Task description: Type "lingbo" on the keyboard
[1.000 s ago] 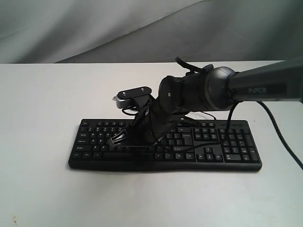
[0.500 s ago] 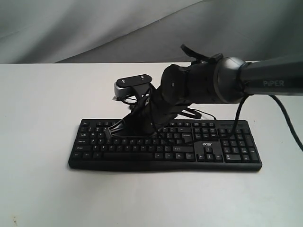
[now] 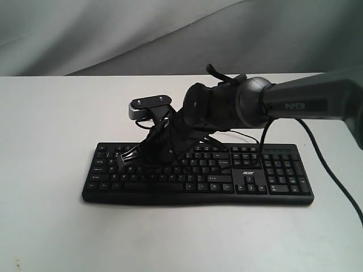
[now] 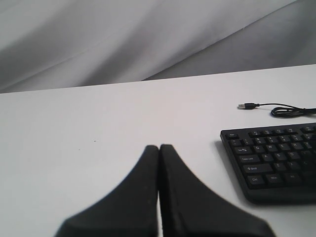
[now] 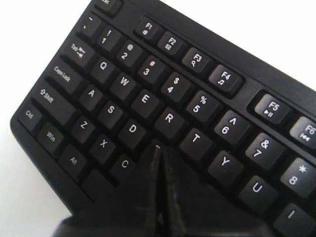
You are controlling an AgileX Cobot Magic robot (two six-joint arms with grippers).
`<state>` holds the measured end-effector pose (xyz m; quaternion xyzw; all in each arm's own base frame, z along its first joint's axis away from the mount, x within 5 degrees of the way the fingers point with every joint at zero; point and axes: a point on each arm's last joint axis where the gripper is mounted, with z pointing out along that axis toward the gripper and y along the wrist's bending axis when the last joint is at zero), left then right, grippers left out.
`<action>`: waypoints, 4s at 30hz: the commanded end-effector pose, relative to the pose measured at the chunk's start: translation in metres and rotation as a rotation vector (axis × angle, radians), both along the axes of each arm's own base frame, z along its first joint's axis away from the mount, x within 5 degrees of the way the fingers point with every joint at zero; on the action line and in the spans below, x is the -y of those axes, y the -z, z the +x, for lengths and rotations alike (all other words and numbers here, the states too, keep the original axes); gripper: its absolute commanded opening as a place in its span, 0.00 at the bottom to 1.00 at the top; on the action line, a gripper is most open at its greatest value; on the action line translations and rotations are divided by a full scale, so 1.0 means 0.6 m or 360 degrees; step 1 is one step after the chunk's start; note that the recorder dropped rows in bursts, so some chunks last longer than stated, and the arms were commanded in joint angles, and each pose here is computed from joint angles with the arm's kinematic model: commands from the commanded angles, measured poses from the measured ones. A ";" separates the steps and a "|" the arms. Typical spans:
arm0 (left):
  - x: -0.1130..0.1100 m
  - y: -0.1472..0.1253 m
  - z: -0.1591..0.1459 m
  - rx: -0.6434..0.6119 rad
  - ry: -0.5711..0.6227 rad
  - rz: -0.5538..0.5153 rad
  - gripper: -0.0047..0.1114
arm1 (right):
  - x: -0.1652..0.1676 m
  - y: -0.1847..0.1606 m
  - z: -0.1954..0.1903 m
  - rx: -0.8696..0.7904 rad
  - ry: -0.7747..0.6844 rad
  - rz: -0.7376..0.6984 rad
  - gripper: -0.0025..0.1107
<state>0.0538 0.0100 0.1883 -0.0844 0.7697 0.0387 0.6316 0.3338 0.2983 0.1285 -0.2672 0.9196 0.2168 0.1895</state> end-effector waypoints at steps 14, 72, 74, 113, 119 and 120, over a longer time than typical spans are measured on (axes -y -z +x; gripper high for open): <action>0.000 0.002 0.000 0.0007 -0.0003 -0.0018 0.04 | 0.003 0.012 0.012 0.0017 0.0022 0.0021 0.02; 0.000 0.002 0.000 0.0007 -0.0003 -0.0018 0.04 | 0.012 -0.025 -0.028 0.0087 -0.0030 -0.0014 0.02; 0.000 0.002 0.000 0.0007 -0.0003 -0.0018 0.04 | 0.012 -0.020 -0.028 0.0078 -0.0030 -0.0022 0.02; 0.000 0.002 0.000 0.0007 -0.0003 -0.0018 0.04 | 0.011 0.021 -0.028 -0.0012 -0.0022 -0.0071 0.02; 0.000 0.002 0.000 0.0007 -0.0003 -0.0018 0.04 | 0.012 0.031 -0.030 -0.0048 -0.0025 -0.0085 0.02; 0.000 0.002 0.000 0.0007 -0.0003 -0.0018 0.04 | 0.012 0.024 -0.030 -0.0036 -0.0025 -0.0076 0.02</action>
